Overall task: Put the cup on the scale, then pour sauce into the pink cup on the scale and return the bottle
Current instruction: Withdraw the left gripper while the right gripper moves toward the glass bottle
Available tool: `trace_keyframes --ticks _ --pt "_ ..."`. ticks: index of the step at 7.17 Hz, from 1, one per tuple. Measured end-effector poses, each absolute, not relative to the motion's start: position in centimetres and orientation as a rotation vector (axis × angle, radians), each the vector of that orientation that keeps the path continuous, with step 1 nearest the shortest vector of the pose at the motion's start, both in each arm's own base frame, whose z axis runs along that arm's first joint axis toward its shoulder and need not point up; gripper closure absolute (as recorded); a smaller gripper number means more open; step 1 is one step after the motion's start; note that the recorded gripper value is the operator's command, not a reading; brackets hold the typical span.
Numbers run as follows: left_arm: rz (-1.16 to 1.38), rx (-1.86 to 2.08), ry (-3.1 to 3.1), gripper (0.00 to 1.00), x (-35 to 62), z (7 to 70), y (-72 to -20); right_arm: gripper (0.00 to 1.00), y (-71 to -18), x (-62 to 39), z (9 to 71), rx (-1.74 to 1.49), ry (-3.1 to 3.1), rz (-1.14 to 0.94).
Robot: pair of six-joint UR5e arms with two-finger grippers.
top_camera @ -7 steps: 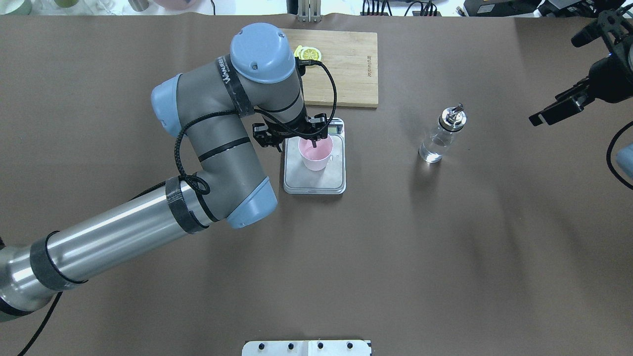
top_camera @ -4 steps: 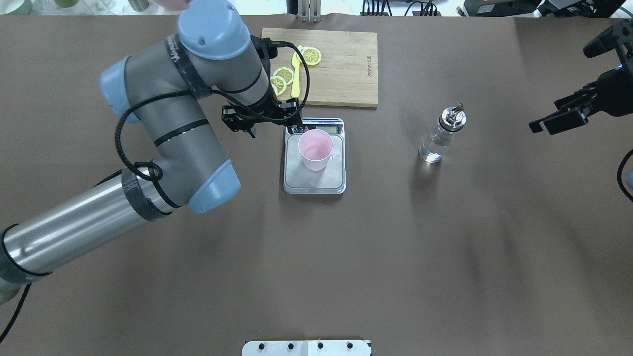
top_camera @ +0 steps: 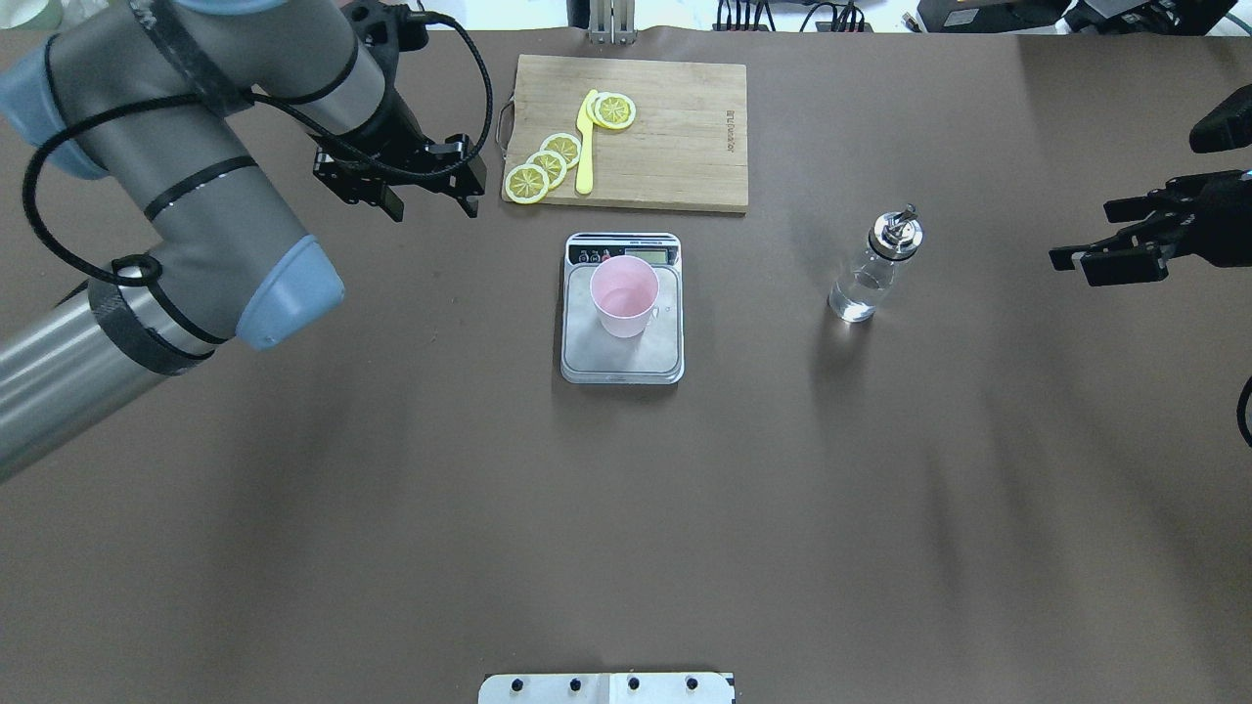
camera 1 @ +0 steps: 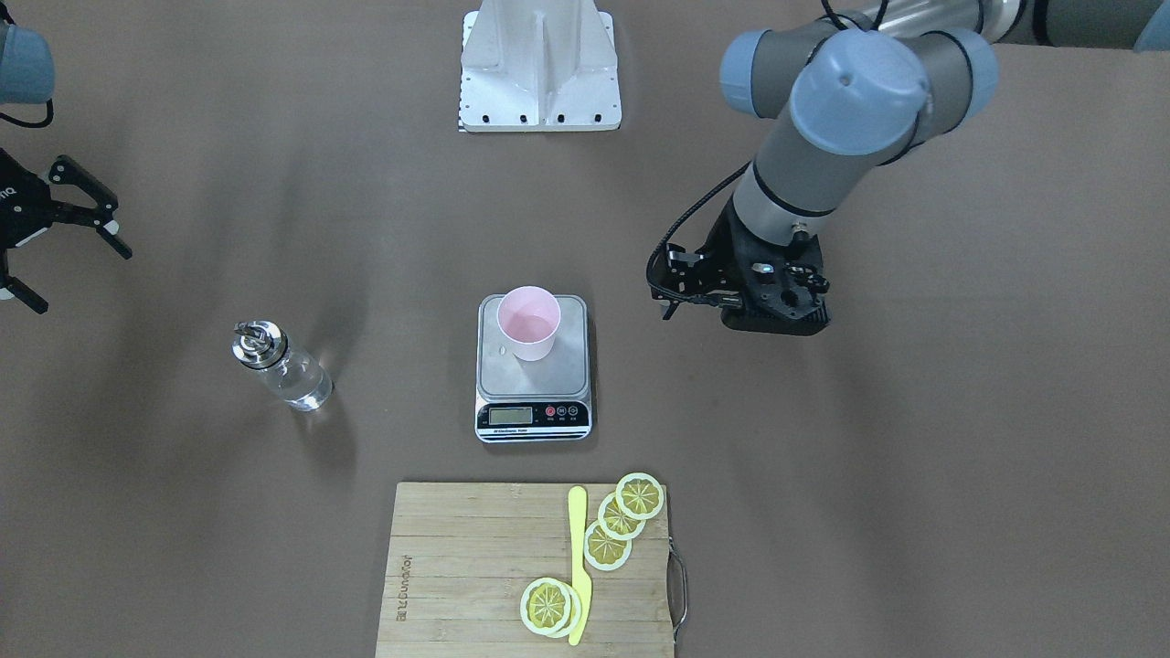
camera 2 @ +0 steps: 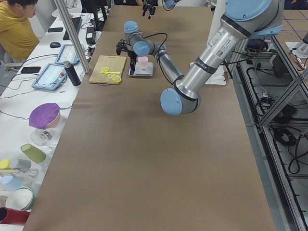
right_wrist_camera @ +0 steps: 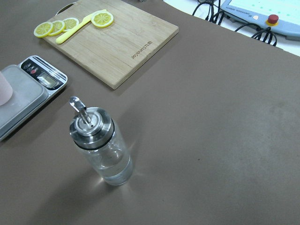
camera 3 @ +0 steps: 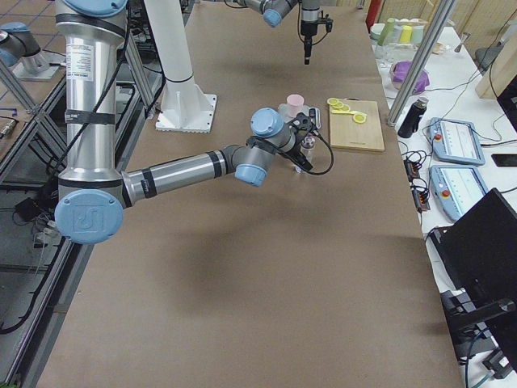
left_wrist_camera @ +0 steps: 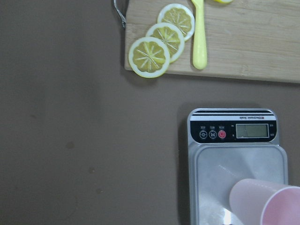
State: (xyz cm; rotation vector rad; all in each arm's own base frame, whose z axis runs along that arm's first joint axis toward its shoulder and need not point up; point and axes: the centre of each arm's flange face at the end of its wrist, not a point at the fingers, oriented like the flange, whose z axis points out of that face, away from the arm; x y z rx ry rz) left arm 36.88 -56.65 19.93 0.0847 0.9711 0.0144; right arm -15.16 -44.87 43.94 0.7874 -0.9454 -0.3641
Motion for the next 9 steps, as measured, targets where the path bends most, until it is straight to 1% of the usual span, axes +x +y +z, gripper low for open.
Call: trace_keyframes --ticks 2,4,9 --pt "0.034 0.088 0.965 0.16 35.0 21.0 -57.1 0.0 -42.9 -16.3 45.7 0.856 -0.919 -0.296" --pt "0.036 0.089 0.961 0.17 34.6 21.3 -57.2 0.0 -41.4 -19.1 46.9 0.889 -0.9 -0.269" --pt "0.028 0.084 0.955 0.17 34.2 22.0 -57.4 0.0 -37.9 -27.2 46.9 0.926 -0.911 -0.224"
